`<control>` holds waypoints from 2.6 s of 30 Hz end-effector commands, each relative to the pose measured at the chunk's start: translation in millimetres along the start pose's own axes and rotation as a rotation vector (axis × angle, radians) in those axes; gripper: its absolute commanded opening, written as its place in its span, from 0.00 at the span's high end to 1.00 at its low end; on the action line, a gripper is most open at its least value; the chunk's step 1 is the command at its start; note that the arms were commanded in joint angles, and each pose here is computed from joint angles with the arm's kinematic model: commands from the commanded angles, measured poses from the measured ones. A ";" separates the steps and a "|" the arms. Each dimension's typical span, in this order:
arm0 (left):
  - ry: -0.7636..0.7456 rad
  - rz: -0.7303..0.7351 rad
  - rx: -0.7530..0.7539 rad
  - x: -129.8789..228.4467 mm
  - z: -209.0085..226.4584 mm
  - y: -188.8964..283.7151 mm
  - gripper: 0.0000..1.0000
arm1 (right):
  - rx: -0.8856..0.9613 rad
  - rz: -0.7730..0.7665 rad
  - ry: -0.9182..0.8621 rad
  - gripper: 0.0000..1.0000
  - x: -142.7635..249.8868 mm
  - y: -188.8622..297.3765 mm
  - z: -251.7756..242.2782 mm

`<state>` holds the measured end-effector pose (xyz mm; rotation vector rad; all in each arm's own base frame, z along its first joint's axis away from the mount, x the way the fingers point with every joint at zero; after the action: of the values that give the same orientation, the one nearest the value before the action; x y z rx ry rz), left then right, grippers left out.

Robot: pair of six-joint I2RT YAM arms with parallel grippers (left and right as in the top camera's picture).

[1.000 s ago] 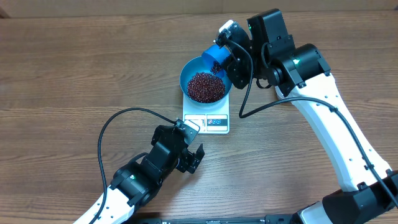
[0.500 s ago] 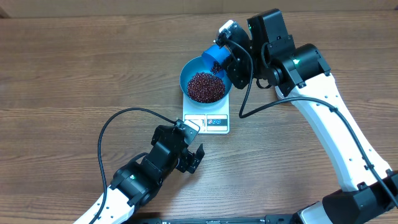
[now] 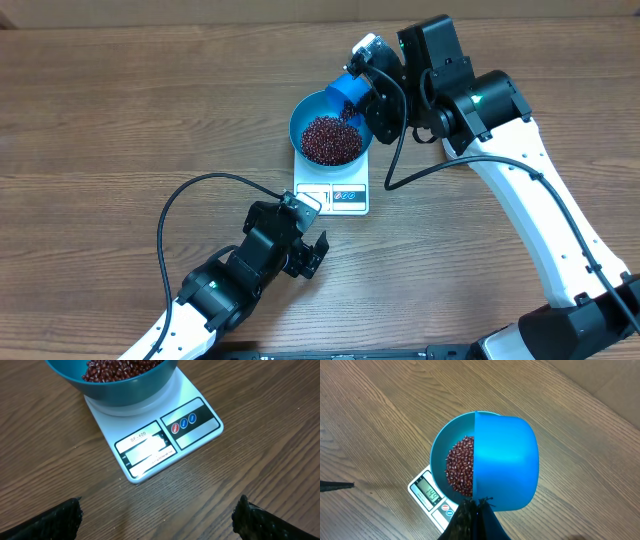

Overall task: Scoop item into bowl and weigh 150g on scale
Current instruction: 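Keep the blue scoop inverted over the teal bowl with the right gripper, then lift the empty scoop and carry it right to the bean tub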

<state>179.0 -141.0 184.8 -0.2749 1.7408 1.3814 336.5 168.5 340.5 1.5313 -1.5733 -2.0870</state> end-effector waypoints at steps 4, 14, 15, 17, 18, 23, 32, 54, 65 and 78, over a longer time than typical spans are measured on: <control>0.005 0.001 -0.005 0.7 -0.8 -0.9 0.00 | 0.021 -0.036 0.008 0.96 -8.8 7.0 -1.7; 0.005 0.001 -0.005 0.7 -0.8 -0.9 0.01 | 0.020 -0.032 0.007 0.96 -8.3 7.0 -1.5; 0.005 0.001 -0.005 0.7 -0.8 -0.9 0.00 | 0.021 -0.035 0.008 0.96 -8.7 7.0 -1.6; 0.005 0.001 -0.005 0.7 -0.8 -0.9 0.01 | 0.026 -0.049 0.011 0.96 -10.8 7.1 -2.4; 0.005 0.001 -0.005 0.7 -0.8 -0.9 0.00 | 0.028 -0.054 0.012 0.96 -11.4 7.2 -2.6; 0.005 0.001 -0.005 0.7 -0.8 -0.9 0.01 | 0.022 -0.038 0.008 0.96 -9.0 7.0 -1.8; 0.005 0.001 -0.005 0.7 -0.8 -0.9 0.01 | 0.014 -0.019 0.002 0.96 -6.3 6.9 -0.7; 0.005 0.001 -0.005 0.7 -0.8 -0.9 0.01 | -0.046 -0.021 -0.208 0.96 -5.6 7.0 3.6; 0.005 0.001 -0.005 0.7 -0.8 -0.9 0.01 | -0.047 -0.054 -0.447 0.96 -10.9 7.3 1.5; 0.005 0.001 -0.005 0.7 -0.8 -0.9 0.00 | -0.011 -0.171 -0.945 0.96 -9.6 18.9 -41.2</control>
<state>179.0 -141.0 184.8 -0.2749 1.7408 1.3814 351.8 163.1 351.6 0.8848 -1.6341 -2.9367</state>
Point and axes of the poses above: each gripper's point midway between its finger pads, its own y axis back along the fingers, its own z axis along the line the jaws close on, x = y × z, the point moved 10 cm from there along y, back along the fingers, and after that the axes turned 4 degrees about y, right-handed, at the moved point
